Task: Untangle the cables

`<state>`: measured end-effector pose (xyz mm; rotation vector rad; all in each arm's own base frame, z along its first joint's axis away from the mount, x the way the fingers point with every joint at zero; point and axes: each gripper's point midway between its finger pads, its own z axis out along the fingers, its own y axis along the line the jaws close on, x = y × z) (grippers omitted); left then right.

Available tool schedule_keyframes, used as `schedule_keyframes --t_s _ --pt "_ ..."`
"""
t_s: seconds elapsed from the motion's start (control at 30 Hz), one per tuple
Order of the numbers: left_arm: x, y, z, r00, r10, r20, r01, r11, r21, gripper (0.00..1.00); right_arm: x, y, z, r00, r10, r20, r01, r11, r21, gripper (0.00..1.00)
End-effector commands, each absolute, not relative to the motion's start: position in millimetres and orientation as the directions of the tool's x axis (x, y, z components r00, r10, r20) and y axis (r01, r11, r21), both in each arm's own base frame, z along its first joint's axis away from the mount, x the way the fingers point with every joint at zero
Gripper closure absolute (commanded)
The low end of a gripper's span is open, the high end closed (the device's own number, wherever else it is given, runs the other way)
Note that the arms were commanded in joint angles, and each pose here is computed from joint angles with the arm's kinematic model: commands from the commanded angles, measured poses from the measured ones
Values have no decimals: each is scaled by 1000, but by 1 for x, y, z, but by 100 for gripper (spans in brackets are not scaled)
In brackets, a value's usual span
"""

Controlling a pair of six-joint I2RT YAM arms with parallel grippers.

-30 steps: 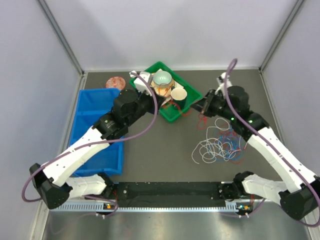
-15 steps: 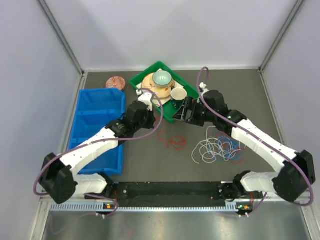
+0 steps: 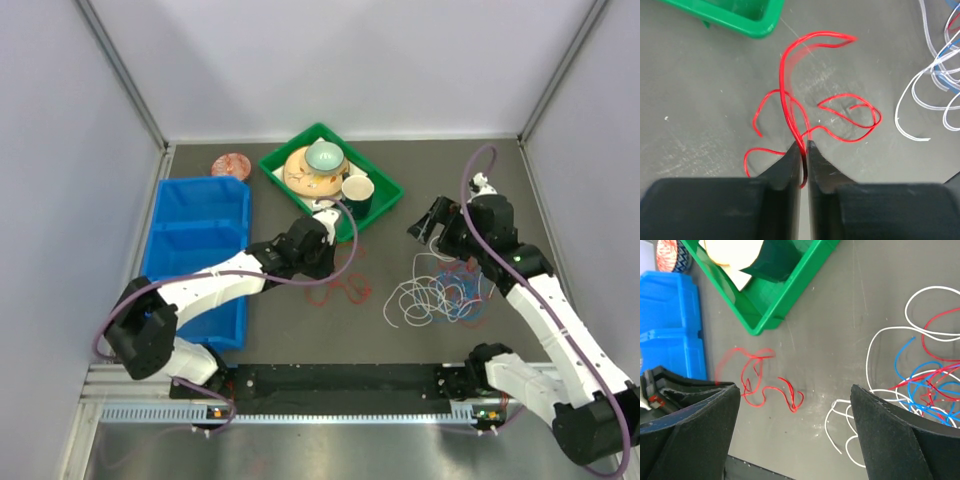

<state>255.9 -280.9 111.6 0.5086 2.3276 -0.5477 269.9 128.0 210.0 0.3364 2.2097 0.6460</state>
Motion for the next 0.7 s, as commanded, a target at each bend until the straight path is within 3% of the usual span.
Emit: schedule_keyframes --t_s 0.0,0.1,0.17,0.3,0.33,0.37,0.67 --pt "246 -306 119 -690 246 -681 541 801 -258 73 269 123 199 -664 406 -627 38 857 514 10" --pt "230 -321 120 -661 324 -677 597 774 -213 51 273 124 198 -672 399 -624 40 861 507 10" --pt "229 -323 120 -645 351 -679 607 775 -176 42 275 125 200 -670 397 -628 35 861 507 10" --pt "243 -318 121 -614 344 -710 566 819 -93 36 277 126 200 -671 390 -630 28 864 504 10" --pt "247 -318 122 -606 337 -721 559 825 -84 6 276 126 199 -674 390 -628 30 863 504 10" --pt "251 -316 119 -603 338 -723 541 839 -58 1 277 126 198 -674 389 -629 27 863 505 10" --pt "288 -304 101 -617 272 -739 307 947 92 1 276 127 194 -680 387 -623 29 863 504 9"
